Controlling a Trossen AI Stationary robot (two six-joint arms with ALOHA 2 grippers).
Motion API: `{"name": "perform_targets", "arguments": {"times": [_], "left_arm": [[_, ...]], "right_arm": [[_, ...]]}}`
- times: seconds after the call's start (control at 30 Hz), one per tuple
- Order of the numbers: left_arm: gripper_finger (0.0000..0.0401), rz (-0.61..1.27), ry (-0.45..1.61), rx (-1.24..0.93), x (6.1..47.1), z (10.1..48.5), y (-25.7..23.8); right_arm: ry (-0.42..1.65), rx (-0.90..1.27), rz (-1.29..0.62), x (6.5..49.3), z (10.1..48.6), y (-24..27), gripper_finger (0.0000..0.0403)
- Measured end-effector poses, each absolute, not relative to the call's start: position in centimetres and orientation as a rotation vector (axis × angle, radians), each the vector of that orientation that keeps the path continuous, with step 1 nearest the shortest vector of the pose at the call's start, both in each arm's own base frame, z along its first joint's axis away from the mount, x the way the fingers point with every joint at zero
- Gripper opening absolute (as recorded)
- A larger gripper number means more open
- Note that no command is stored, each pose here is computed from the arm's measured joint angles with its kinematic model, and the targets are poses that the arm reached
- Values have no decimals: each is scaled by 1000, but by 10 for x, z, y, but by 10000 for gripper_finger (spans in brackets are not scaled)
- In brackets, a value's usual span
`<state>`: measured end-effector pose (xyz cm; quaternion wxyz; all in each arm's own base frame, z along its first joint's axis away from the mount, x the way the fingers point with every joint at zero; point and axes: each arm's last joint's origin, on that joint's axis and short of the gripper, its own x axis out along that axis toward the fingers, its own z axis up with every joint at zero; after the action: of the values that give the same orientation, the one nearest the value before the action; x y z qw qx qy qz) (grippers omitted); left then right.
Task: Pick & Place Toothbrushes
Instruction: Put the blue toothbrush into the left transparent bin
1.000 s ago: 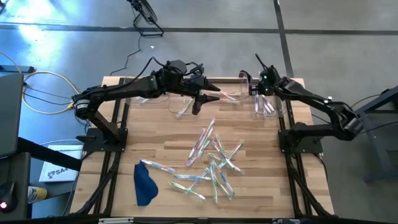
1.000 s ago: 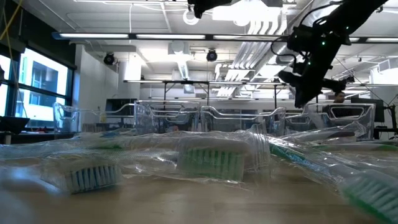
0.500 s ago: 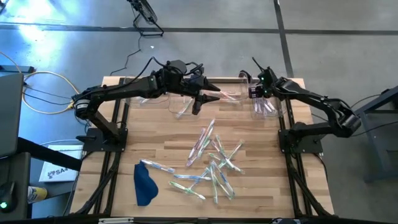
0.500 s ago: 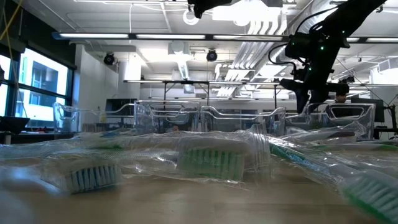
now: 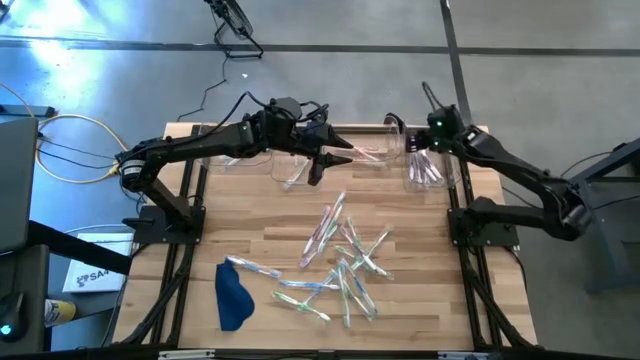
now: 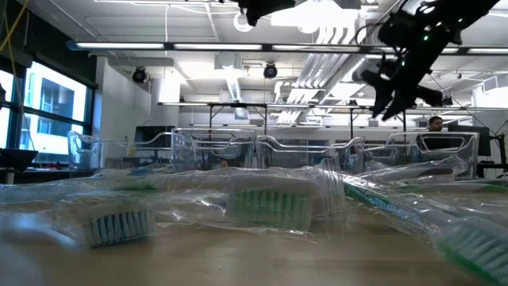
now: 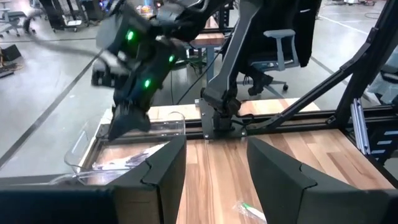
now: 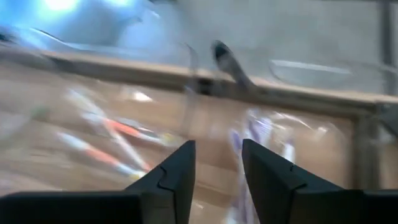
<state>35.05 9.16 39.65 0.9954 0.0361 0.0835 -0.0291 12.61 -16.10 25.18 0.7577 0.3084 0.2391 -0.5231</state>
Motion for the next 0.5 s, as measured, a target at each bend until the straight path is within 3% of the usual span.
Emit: {"name": "perform_targets", "arguments": {"times": [0.23,0.5], "left_arm": [[168,-58,169,72,350,396,92],[168,-58,168,72,350,396,92]], "right_arm": [[319,651,-969,122,280,-146,100],[247,616,-769,131,294,-129,69]]}}
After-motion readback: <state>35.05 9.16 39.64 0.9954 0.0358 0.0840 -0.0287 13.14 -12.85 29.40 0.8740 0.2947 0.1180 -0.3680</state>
